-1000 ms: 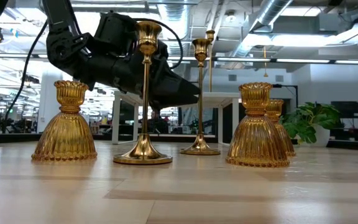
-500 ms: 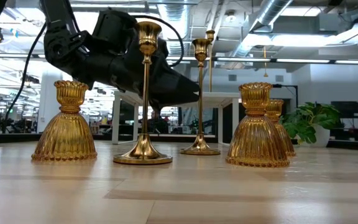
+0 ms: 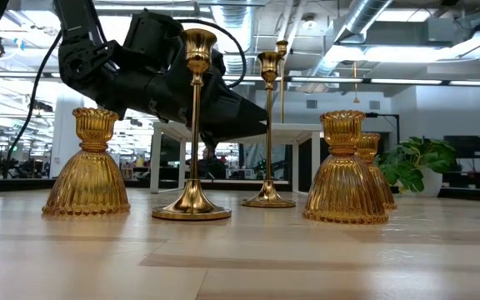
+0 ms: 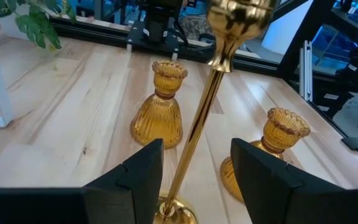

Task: Pick & Place candle stick holders
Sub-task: Put the medium gold candle holder on the shelf

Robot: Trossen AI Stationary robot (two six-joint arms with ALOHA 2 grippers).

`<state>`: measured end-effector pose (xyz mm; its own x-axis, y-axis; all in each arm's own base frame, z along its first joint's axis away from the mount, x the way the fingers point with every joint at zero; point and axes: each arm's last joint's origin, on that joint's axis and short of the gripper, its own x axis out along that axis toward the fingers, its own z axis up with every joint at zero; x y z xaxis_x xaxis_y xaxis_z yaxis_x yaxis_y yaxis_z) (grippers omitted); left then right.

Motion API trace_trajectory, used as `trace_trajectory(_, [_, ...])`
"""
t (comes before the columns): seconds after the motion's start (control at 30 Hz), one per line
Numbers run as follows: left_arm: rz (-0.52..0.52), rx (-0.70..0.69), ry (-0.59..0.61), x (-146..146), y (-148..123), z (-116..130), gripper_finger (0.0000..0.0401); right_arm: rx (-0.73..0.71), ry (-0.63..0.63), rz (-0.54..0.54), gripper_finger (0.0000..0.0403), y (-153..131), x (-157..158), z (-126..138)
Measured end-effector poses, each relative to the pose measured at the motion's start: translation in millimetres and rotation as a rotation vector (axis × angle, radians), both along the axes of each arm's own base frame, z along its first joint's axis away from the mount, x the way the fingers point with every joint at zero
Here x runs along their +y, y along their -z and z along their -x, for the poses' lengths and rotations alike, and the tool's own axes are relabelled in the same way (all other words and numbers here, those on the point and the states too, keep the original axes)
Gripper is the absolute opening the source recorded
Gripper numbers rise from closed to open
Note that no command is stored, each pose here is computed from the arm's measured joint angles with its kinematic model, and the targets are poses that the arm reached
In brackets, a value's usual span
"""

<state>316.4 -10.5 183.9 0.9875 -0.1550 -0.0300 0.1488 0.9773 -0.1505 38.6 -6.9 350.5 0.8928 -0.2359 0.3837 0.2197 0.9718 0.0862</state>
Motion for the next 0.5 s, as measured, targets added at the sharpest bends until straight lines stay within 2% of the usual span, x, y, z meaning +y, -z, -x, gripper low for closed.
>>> trace_trajectory(0.5, [-0.002, -0.001, 0.001, -0.3, -0.1, 0.0, 0.0188, 0.001, -0.001, 0.001, 0.0, 0.0, 0.1, 0.0])
